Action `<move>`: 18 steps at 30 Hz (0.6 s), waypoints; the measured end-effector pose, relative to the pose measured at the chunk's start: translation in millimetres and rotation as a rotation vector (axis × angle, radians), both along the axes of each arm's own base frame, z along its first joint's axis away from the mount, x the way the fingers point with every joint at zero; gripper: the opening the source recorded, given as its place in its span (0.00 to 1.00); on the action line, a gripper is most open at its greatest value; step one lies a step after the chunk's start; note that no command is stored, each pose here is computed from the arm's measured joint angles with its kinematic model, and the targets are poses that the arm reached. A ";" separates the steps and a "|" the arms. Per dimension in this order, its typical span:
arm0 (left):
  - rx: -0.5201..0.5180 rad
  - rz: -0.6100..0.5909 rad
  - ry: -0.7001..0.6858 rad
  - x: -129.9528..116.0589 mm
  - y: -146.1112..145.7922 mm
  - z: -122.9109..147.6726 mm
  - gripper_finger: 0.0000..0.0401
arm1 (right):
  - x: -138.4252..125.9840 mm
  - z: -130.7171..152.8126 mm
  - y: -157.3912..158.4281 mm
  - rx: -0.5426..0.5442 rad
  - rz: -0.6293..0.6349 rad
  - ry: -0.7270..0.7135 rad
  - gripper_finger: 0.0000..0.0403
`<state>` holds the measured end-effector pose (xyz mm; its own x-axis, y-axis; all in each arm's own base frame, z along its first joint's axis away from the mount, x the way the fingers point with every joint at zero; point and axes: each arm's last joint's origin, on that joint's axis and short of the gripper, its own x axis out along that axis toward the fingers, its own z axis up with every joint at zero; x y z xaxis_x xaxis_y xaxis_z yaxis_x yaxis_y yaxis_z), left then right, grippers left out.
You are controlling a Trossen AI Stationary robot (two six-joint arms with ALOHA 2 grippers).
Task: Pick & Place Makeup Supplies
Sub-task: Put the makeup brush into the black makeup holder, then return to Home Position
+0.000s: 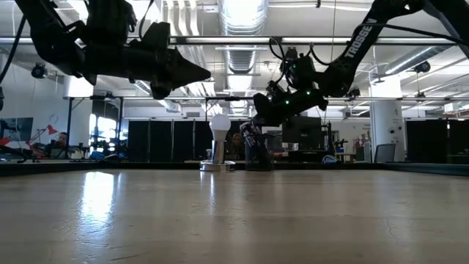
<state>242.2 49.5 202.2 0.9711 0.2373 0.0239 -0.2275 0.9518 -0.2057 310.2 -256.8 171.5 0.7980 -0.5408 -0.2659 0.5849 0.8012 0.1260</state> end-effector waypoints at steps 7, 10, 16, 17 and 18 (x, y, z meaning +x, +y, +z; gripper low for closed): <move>-0.002 0.013 0.010 -9.7 3.0 -4.8 0.00 | -5.8 10.4 4.2 0.031 -0.023 0.045 0.30; 0.001 -0.002 -0.003 -18.0 3.9 -3.6 0.00 | -12.2 20.5 10.9 0.051 -0.010 0.100 0.30; 0.027 -0.022 -0.001 -39.1 5.2 -3.7 0.00 | -29.5 35.4 47.1 -0.008 0.118 0.144 0.15; 0.033 -0.017 0.001 -43.3 5.1 -5.6 0.00 | -32.7 36.6 55.6 -0.017 0.139 0.142 0.11; 0.036 -0.011 0.000 -47.6 5.1 -7.3 0.00 | -36.5 38.1 64.2 -0.035 0.156 0.135 0.07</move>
